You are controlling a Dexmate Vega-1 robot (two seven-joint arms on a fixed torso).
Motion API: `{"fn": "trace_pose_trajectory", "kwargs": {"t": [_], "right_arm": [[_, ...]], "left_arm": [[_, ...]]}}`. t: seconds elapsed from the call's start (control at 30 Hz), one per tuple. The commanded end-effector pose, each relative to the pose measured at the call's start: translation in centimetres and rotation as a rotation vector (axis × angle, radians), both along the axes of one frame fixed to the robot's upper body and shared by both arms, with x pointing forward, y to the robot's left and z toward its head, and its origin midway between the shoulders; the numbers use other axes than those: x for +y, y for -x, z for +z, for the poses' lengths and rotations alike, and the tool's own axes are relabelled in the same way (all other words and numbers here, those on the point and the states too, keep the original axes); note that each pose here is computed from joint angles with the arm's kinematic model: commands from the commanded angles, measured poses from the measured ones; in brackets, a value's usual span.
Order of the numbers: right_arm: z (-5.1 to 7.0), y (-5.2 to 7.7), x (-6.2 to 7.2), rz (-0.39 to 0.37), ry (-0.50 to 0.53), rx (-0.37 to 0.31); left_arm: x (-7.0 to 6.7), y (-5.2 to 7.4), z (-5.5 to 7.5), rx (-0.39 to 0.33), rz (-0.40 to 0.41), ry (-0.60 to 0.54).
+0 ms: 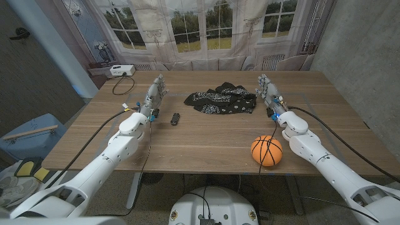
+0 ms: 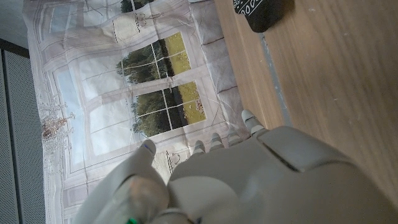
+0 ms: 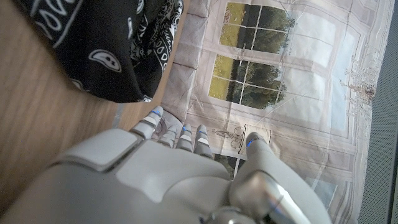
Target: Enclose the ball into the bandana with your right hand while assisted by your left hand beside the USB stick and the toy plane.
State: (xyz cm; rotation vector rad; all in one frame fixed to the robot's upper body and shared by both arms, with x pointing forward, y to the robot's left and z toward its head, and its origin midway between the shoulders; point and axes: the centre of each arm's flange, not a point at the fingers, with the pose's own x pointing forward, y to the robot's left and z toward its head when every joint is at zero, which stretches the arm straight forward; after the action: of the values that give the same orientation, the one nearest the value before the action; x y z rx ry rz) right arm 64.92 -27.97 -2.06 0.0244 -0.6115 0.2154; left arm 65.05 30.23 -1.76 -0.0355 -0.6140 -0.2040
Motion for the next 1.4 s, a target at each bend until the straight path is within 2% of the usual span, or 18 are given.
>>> {"fn": "trace_pose_trajectory", "kwargs": {"t": [0.03,0.2,0.37,0.7,0.8,1.07,1.1,1.13,1.4], "right_arm": [[1.2,-0.5,0.9,0.021,0.027,-0.019],[1.8,-0.9,0.6,0.021,0.044,-0.032],[3.1,-1.2,0.5,0.014,0.096,-0.051],[5.6,-1.1,1.2,0.014,0.186,-0.103],[6.5,-0.8,1.7,0.0,0.226,-0.129],[8.8,0.0,3.5,-0.101,0.419,-0.179],[9.1,0.0,4.1,-0.111,0.455,-0.184],[9.1,0.0,4.1,-0.112,0.456,-0.183],[10.5,-0.7,6.6,-0.146,0.574,-0.181]], "left_arm": [[0.6,0.5,1.2,-0.028,0.008,-0.004],[0.3,0.8,1.5,-0.034,0.022,-0.009],[-0.1,1.2,1.6,-0.034,0.035,-0.011],[-1.0,2.0,1.0,-0.024,0.06,0.001],[-1.2,2.1,1.0,-0.023,0.062,-0.001],[-1.5,2.1,1.0,-0.029,0.061,0.002],[-1.5,2.1,0.9,-0.03,0.062,0.002],[-1.5,2.1,0.9,-0.03,0.062,0.002],[-0.7,2.3,0.5,-0.036,0.069,0.018]]}}
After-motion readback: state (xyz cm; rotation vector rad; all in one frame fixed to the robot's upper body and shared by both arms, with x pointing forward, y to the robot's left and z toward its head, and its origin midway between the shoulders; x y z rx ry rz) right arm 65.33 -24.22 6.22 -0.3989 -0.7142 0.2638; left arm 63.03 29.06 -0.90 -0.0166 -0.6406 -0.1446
